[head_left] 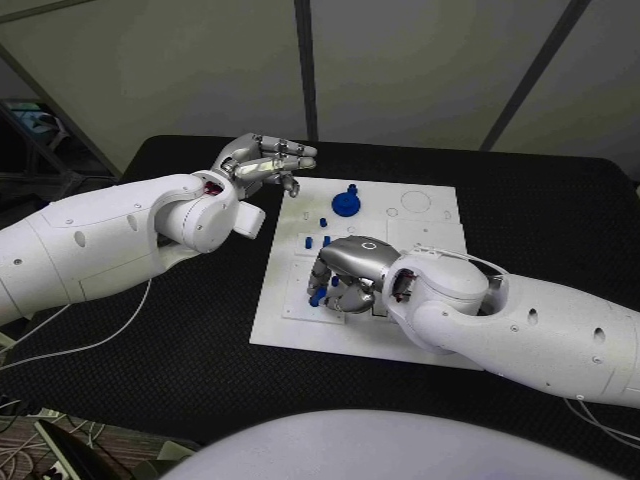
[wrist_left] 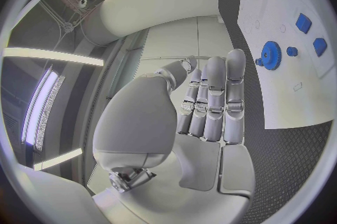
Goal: Assemble the parts on the task board
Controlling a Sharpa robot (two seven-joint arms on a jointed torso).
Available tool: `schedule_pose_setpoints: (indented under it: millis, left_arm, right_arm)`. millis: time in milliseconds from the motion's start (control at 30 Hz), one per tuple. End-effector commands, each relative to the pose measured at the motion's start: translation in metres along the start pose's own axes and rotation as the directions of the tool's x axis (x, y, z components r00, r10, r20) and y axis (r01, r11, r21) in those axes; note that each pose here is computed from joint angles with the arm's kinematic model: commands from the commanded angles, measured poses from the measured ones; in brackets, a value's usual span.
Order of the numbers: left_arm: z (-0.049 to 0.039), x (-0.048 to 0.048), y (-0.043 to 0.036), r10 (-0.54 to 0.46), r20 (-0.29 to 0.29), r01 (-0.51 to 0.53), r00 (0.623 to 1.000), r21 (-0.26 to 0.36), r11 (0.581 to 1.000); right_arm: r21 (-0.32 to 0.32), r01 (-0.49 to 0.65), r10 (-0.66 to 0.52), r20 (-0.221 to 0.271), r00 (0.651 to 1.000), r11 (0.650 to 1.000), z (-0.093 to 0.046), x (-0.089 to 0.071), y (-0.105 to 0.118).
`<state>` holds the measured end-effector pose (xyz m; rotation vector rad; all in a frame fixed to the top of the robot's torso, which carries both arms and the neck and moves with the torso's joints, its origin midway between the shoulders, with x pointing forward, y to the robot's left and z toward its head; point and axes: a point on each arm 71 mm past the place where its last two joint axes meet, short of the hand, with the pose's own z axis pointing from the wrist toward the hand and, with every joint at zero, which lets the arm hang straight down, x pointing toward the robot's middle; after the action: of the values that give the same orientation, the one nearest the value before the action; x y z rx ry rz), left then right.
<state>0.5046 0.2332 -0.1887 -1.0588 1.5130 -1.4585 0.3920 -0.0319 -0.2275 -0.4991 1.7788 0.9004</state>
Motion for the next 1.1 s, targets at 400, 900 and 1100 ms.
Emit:
schedule_pose_setpoints:
  millis: [400,900,1100]
  left_arm:
    - [0.0006,0.0010,-0.0010,-0.004,-0.012,0.004,1.000,0.002,1.000]
    - [-0.0002,-0.0001,-0.0011,-0.004,-0.011,0.004,1.000,0.000,1.000]
    - [-0.0002,-0.0004,-0.0011,-0.004,-0.011,0.004,1.000,0.000,1.000]
  right_arm:
    - [-0.001,0.011,-0.011,-0.017,1.000,1.000,0.0015,0.0057,0.0017]
    - [-0.011,0.007,-0.007,0.009,1.000,1.000,0.0003,0.0037,0.0034]
    - [-0.023,-0.007,0.009,0.092,0.996,1.000,-0.0035,-0.0027,0.0036]
